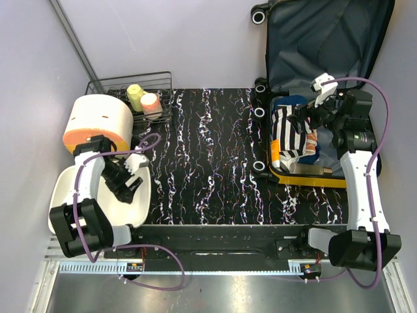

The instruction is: Open, take out, and arrange the luggage

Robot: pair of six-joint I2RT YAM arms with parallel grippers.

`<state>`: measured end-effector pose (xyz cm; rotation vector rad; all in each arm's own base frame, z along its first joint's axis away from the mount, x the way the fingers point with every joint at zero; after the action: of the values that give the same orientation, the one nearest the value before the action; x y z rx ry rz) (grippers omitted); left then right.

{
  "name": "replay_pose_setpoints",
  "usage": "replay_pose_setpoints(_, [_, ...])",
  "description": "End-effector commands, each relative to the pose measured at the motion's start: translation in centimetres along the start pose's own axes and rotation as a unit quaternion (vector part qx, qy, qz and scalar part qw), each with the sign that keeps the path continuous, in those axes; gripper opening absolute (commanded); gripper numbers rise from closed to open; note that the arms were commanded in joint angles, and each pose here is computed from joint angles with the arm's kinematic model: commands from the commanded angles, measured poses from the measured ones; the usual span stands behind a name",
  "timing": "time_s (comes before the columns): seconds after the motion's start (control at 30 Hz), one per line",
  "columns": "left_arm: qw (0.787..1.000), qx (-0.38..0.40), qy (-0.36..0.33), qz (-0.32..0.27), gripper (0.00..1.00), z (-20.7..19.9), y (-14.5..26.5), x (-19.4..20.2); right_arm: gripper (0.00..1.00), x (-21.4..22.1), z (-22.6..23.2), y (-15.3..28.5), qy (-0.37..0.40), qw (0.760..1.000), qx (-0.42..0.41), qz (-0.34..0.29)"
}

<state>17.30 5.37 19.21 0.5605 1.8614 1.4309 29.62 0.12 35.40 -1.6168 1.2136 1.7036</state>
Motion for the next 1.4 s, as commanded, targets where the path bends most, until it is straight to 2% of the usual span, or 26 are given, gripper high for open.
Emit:
replay_pose_setpoints(0.0, [0.993, 0.000, -0.113, 0.019, 0.87, 0.3, -2.0, -0.3, 1.00, 0.3, 0.7, 2.0, -0.013, 0.999, 0.035, 0.040])
replay_pose_setpoints(0.13, [0.992, 0.020, -0.128, 0.005, 0.86, -0.6, -5.4, -3.1, 1.00, 1.2, 0.7, 2.4, -0.031, 0.994, 0.045, 0.089])
replay_pose_setpoints(0.17, [0.994, 0.024, -0.106, -0.003, 0.86, -0.9, -5.8, -3.8, 1.00, 1.2, 0.7, 2.6, -0.038, 0.993, 0.048, 0.100])
replay_pose_setpoints(0.23, [0.990, 0.037, -0.129, -0.031, 0.85, -1.6, -6.8, -6.9, 1.00, 1.5, 0.5, 2.6, -0.048, 0.990, 0.060, 0.118])
replay_pose_setpoints(0.47, [0.986, 0.087, -0.112, -0.087, 0.85, -4.0, -9.7, -17.1, 1.00, 2.3, 0.0, 3.2, -0.118, 0.974, 0.074, 0.176])
replay_pose_setpoints(0.53, [0.979, 0.105, -0.136, -0.106, 0.84, -5.3, -10.5, -20.1, 1.00, 2.7, -0.2, 3.1, -0.140, 0.970, 0.079, 0.184])
replay_pose_setpoints(0.57, [0.980, 0.116, -0.126, -0.099, 0.84, -5.7, -11.6, -21.2, 1.00, 3.0, -0.5, 3.1, -0.150, 0.967, 0.081, 0.189])
replay_pose_setpoints(0.63, [0.972, 0.116, -0.163, -0.122, 0.84, -7.3, -11.7, -25.0, 1.00, 3.5, -0.8, 2.9, -0.169, 0.962, 0.086, 0.197])
replay_pose_setpoints(0.67, [0.970, 0.132, -0.173, -0.109, 0.85, -8.6, -13.1, -26.1, 1.00, 3.6, -1.0, 2.9, -0.175, 0.960, 0.089, 0.199])
replay_pose_setpoints(0.7, [0.965, 0.126, -0.190, -0.132, 0.85, -9.0, -12.4, -28.3, 1.00, 3.7, -1.3, 3.0, -0.181, 0.959, 0.093, 0.200])
replay_pose_setpoints(0.8, [0.960, 0.136, -0.204, -0.133, 0.86, -10.6, -13.8, -31.0, 1.00, 3.7, -1.8, 2.5, -0.194, 0.955, 0.096, 0.203])
replay_pose_setpoints(0.83, [0.956, 0.133, -0.209, -0.157, 0.87, -10.8, -12.8, -32.6, 1.00, 3.8, -2.0, 2.2, -0.205, 0.952, 0.097, 0.206])
replay_pose_setpoints(0.93, [0.954, 0.136, -0.196, -0.184, 0.87, -11.0, -12.0, -34.9, 0.98, 3.8, -2.3, 1.4, -0.227, 0.948, 0.094, 0.201])
replay_pose_setpoints(1.0, [0.953, 0.128, -0.198, -0.191, 0.87, -10.9, -11.5, -35.4, 0.95, 4.3, -2.7, 0.6, -0.243, 0.944, 0.090, 0.203])
replay_pose_setpoints(1.17, [0.949, 0.120, -0.190, -0.222, 0.89, -10.7, -6.8, -33.9, 0.70, 4.9, -3.8, -1.5, -0.284, 0.934, 0.091, 0.197])
replay_pose_setpoints(1.37, [0.945, 0.116, -0.150, -0.266, 0.90, -9.7, -1.5, -30.4, 0.65, 5.9, -5.3, -3.6, -0.297, 0.928, 0.100, 0.203])
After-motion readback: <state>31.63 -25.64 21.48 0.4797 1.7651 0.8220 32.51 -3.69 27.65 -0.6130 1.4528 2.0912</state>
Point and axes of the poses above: each gripper's point midway between its finger pads, its own y axis back along the fingers, its own z axis along the line the jaws close on, x = y × z, the point moved 9 cm from there along y, back along the fingers, and after that the axes turned 3 degrees about -y, right-handed, at the moved point
